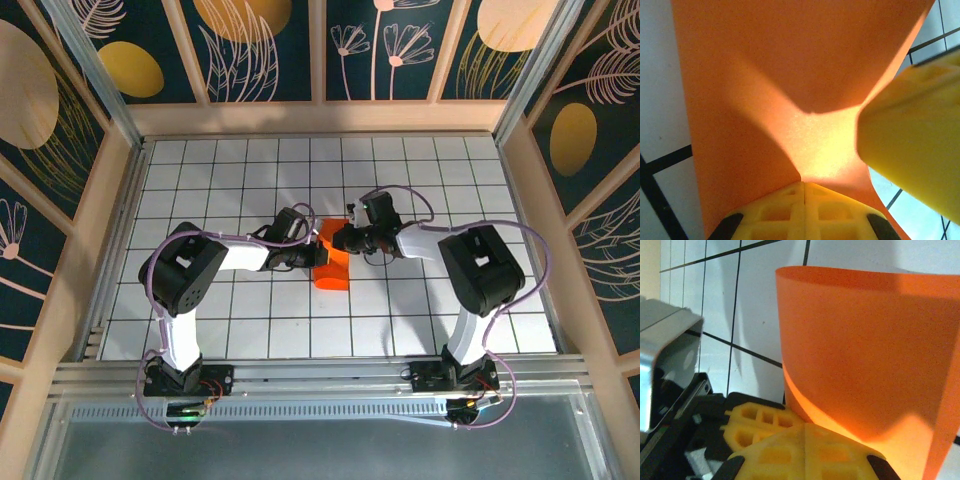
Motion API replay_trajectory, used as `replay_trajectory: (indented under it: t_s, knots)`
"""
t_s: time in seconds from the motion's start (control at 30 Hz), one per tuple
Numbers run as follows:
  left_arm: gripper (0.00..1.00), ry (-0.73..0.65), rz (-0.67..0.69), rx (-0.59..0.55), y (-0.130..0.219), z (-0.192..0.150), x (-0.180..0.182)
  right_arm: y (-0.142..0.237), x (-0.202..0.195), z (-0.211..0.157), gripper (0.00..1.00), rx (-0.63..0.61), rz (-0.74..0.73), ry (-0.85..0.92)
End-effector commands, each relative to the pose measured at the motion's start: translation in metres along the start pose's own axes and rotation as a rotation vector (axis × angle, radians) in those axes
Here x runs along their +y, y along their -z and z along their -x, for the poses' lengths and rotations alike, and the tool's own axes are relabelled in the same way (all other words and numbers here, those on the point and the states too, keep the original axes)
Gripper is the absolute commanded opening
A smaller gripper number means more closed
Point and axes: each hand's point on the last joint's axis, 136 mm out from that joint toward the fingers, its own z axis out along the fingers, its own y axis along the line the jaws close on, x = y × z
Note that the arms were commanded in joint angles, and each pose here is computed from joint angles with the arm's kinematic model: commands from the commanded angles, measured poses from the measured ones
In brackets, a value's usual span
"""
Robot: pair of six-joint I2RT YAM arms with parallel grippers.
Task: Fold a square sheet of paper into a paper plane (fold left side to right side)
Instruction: Hold the square sheet of paper at the center of the table, then first fold the square sheet of paper in half at the center of the table.
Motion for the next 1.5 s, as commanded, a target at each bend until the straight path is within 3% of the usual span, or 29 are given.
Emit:
replay_trajectory:
  t_s: [0.0,0.37,0.9,1.07,1.33,1.47]
  knots:
    - [0.0,0.015,0.074,0.056,-0.007,-0.018,0.02,-0.011,0.001,0.005,0.0,0.005,0.02,-0.007]
    - [0.0,0.033,0.071,0.068,0.003,-0.032,0.021,-0.027,-0.046,-0.004,0.0,0.055,-0.124,-0.065]
    - [0.0,0.104,0.07,0.134,0.034,-0.104,0.025,-0.026,-0.064,-0.008,0.0,0.076,-0.183,-0.067]
    - [0.0,0.104,0.056,0.086,0.043,-0.092,0.014,-0.027,-0.06,-0.009,0.0,0.081,-0.164,-0.054]
    - [0.0,0.086,0.04,-0.058,0.061,-0.035,-0.013,-0.027,-0.058,-0.01,0.0,0.085,-0.157,-0.048]
    - [0.0,0.032,0.004,-0.062,0.058,-0.018,-0.028,-0.027,-0.057,-0.01,0.0,0.085,-0.159,-0.047]
